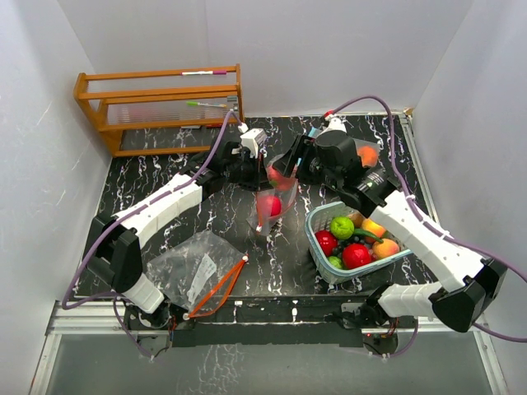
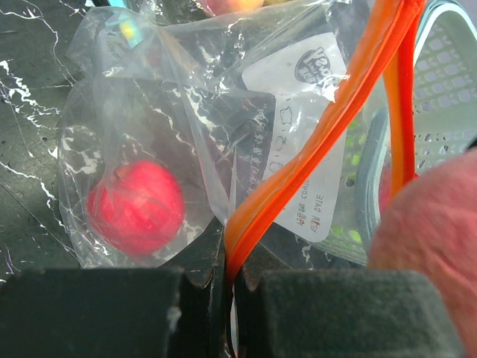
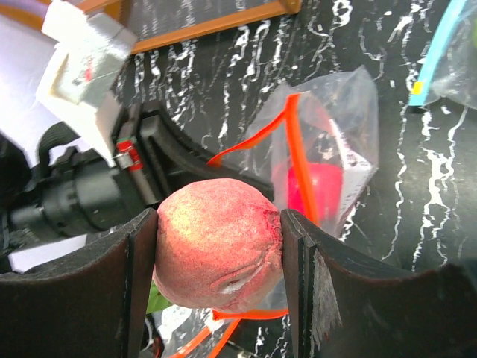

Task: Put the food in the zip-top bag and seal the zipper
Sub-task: Place the fake fruit in the zipper food storage bag.

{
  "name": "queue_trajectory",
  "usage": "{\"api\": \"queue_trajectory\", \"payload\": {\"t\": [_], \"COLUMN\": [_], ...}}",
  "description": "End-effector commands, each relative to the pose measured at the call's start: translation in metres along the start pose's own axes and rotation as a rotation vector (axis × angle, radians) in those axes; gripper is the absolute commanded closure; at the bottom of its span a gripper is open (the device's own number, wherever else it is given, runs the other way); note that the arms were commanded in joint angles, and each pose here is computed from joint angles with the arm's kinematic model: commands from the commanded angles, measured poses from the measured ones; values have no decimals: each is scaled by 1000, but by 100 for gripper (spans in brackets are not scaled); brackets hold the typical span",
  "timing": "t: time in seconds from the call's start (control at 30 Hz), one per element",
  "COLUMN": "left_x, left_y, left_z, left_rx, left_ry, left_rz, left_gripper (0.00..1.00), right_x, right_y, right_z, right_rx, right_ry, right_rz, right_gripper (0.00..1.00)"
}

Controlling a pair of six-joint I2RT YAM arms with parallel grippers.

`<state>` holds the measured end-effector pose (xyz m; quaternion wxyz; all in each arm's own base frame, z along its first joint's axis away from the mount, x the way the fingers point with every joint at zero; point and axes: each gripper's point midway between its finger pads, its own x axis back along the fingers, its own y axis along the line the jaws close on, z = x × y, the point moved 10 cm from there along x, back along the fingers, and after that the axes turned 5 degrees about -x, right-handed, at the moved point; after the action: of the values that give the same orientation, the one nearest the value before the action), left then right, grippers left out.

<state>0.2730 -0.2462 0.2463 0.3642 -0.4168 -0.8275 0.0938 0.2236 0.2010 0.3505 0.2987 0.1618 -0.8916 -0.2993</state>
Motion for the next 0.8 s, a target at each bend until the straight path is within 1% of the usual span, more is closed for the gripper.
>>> {"api": "queue_trajectory", "payload": {"t": [0.0,0.13,0.23,0.33,0.4,0.43,0.47,0.57,0.63,0.7,0.77], "left_x": [10,12,13,13,12,11,11,11,10,10,11], "left_y": [-11,-11,-11,-10,-10,-10,-10,-10,-10,-10,-11], "left_z": [-12,-12,-12,-11,-11,-12,-12,-12,-13,-14,-16], "left_rx": [-23,-28,-30,-31,-31,-32,-31,-33,-34,-35,-38], "left_ry": [-31,-31,-31,-28,-26,-25,-23,-22,-21,-23,-22], "left_rz": [25,15,10,7,9,10,12,11,10,11,12], "left_gripper": [100,100,100,100,100,100,100,100,100,100,100], "right_x": [-13,-26,-31,-34,-34,-33,-31,-26,-24,-24,-25], "right_y": [-1,-4,-8,-13,-13,-13,-12,-11,-10,-10,-11], "right_z": [-8,2,9,14,17,18,17,14,13,12,13], "right_rx": [6,27,40,67,77,79,79,88,101,111,124], "right_ry": [-96,-67,-40,-11,-8,-11,-17,-32,-34,-30,-18], "right_rz": [46,101,139,187,192,192,189,193,194,204,226], "right_gripper": [92,92,87,74,60,56,54,37,35,22,21]}}
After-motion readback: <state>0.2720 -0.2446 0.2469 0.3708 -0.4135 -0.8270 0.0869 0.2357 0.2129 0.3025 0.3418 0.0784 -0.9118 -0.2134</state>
